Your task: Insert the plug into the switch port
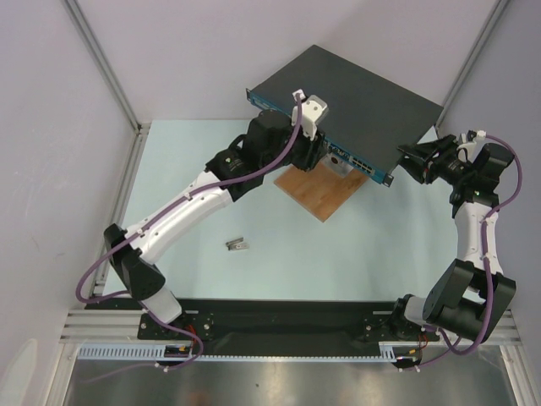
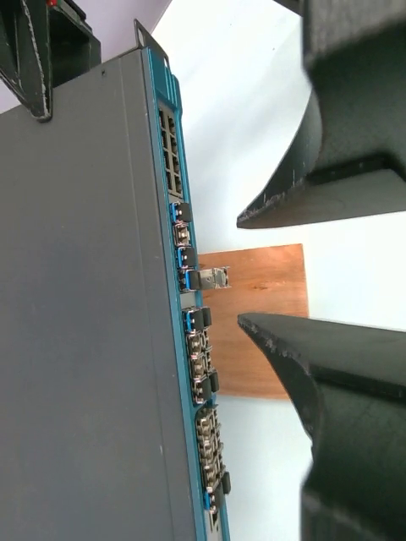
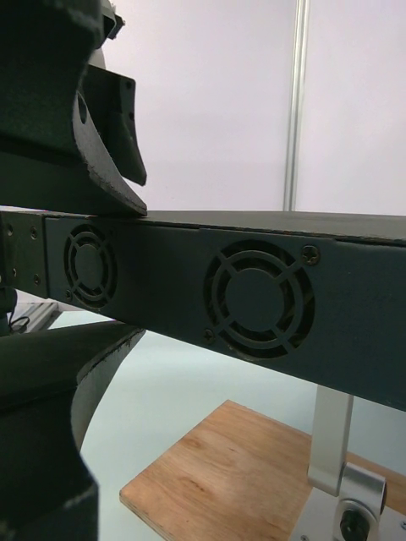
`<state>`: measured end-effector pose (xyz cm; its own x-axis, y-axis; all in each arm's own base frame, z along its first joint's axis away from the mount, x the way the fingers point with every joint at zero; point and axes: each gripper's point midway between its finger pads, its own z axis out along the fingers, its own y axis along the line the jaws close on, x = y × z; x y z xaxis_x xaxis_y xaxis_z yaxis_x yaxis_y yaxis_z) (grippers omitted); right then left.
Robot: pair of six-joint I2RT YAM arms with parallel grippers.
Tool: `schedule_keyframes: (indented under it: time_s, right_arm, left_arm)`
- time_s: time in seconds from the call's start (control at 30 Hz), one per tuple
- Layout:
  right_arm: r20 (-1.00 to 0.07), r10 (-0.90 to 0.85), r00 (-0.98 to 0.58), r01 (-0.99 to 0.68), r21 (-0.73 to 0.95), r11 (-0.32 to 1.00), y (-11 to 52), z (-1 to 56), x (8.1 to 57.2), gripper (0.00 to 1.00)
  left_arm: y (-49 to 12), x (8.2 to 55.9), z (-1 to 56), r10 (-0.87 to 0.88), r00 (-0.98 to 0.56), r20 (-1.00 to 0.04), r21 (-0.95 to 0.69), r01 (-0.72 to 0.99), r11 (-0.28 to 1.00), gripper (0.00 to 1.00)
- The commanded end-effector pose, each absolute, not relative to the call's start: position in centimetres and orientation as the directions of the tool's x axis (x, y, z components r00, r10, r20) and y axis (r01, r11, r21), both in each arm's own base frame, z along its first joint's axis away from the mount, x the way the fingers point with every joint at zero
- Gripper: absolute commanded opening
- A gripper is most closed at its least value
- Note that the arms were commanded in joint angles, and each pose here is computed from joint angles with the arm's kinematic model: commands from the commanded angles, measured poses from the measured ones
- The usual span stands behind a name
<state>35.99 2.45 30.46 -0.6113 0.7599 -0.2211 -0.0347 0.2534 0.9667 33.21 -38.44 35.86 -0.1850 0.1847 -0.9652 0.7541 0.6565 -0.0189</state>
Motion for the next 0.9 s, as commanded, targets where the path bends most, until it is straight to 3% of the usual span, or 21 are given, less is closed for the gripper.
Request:
schedule_keyframes:
  time_s: [0.0, 0.2, 0.87]
  right_arm:
    - [-0.292, 0.761, -0.579, -0.056, 0.946, 0.32, 2.2, 30.0, 37.3, 0.0]
    - [-0.287, 0.76, -0.583, -0.052, 0.947, 0.317, 2.1, 29.9, 37.4, 0.0]
    - [-0.274, 0.76, -0.59, -0.04, 0.949, 0.311, 2.1, 29.3, 37.6, 0.0]
  left_arm:
    - [-37.9, 33.0, 35.3, 0.231, -0.167, -0.958, 0.023, 0.763, 0.646, 0.45]
    - [-38.8, 33.5, 33.4, 0.289, -0.206, -0.935, 0.027, 0.771, 0.636, 0.23]
    - [-40.9, 37.2, 33.0, 0.256, -0.178, -0.95, 0.05, 0.722, 0.69, 0.18]
